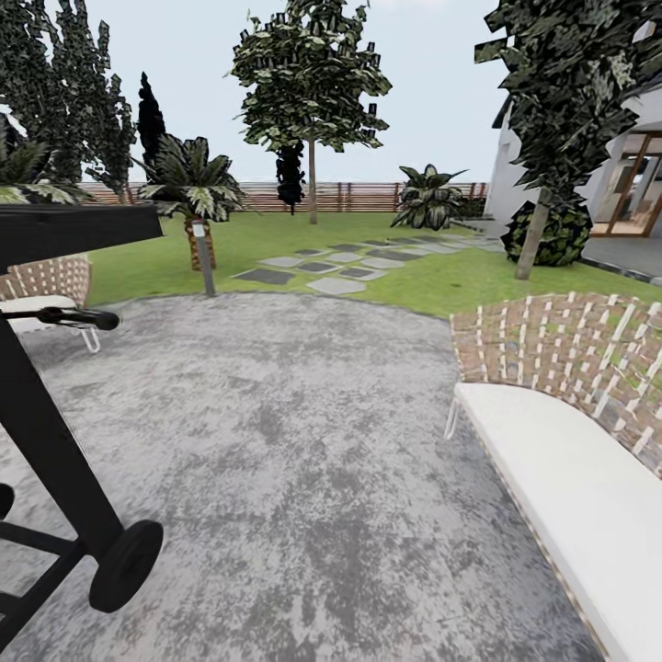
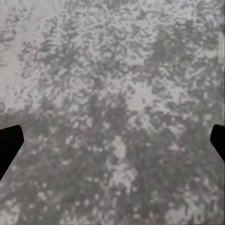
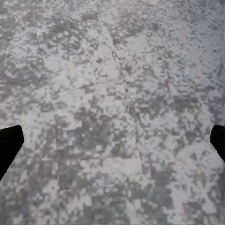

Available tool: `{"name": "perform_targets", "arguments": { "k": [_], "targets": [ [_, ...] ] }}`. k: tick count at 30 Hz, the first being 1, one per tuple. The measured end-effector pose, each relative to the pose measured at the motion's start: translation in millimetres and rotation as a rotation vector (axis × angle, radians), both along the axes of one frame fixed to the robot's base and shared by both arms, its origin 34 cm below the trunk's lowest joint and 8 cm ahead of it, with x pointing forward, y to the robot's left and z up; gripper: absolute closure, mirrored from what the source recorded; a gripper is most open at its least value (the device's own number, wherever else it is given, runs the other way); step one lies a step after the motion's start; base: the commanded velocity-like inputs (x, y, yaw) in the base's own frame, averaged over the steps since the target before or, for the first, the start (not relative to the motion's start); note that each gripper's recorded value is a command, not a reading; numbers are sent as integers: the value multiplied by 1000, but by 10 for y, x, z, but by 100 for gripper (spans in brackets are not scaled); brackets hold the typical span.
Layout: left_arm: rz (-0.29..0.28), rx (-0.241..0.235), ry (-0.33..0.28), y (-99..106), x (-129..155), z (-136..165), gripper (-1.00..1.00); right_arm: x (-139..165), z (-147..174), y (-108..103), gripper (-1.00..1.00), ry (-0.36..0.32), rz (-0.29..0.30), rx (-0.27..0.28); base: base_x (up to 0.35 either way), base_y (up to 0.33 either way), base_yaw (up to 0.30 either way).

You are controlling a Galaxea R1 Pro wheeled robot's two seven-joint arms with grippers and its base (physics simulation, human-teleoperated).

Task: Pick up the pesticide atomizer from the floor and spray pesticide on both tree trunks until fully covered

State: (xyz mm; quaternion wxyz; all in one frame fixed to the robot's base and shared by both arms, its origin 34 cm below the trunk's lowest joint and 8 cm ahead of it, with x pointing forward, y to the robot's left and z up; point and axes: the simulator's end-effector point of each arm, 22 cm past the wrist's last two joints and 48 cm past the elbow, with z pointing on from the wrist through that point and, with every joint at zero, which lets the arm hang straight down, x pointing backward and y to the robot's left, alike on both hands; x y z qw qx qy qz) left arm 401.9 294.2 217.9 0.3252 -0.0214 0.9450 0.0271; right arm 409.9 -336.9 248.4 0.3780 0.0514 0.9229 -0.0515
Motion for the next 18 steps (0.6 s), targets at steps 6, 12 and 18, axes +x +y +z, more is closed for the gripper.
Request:
{"name": "perform_targets", "arguments": {
  "k": [6, 12, 18],
  "targets": [
    [0, 0, 0, -2, 0, 0, -100, 0, 0, 1, -100, 0, 1, 0, 284, -179, 2],
    [1, 0, 0, 2, 0, 0, -100, 0, 0, 2, -100, 0, 1, 0, 285, -181, 0],
    [0, 0, 0, 3, 0, 0, -100, 0, 0, 1, -100, 0, 1, 0, 299, -163, 2]
  ]
}}
